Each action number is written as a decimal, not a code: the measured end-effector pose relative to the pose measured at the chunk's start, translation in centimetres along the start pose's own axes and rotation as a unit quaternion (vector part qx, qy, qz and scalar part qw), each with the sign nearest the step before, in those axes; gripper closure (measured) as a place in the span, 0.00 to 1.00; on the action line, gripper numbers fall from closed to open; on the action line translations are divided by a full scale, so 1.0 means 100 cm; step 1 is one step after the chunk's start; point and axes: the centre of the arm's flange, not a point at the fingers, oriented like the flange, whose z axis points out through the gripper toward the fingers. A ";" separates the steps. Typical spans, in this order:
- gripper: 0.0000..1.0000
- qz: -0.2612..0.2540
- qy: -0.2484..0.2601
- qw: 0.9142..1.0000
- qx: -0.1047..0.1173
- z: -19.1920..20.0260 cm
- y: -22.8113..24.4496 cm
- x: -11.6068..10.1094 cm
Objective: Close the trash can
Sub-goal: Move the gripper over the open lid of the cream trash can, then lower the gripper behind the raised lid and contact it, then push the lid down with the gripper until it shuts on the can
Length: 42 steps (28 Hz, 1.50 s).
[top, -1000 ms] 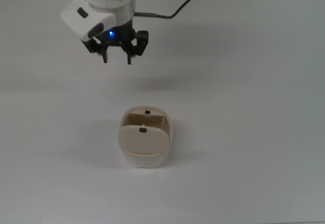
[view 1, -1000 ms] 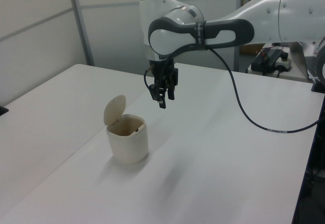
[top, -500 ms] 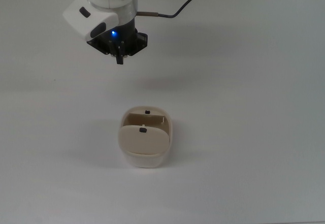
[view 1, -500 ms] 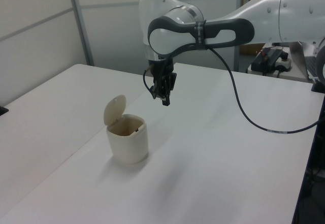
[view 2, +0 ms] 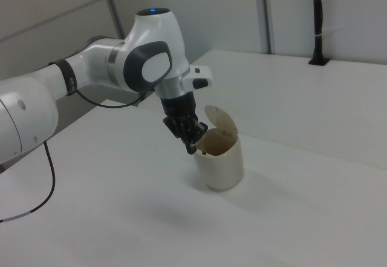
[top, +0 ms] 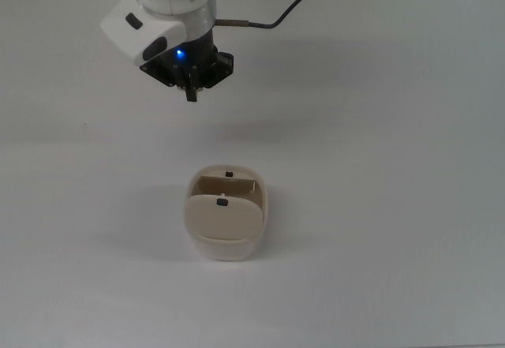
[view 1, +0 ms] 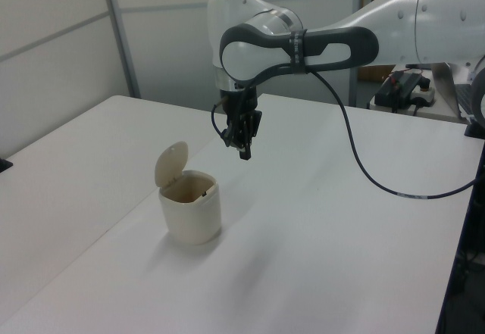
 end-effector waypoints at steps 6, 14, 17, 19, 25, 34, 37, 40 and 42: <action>0.99 0.002 0.023 1.000 0.010 -0.004 -0.004 0.005; 0.99 0.057 0.145 0.987 0.040 -0.020 -0.010 0.033; 0.99 0.073 0.182 0.979 0.047 -0.023 -0.011 0.042; 0.99 0.086 0.210 0.972 0.054 -0.024 -0.013 0.048; 0.99 0.121 0.288 0.947 0.080 -0.018 -0.026 0.068; 0.99 0.118 0.316 0.937 0.088 0.007 -0.039 0.083; 0.99 0.118 0.313 0.938 0.088 0.015 -0.039 0.085; 0.99 0.118 0.311 0.939 0.087 0.018 -0.039 0.085; 0.99 0.117 0.311 0.939 0.086 0.018 -0.039 0.085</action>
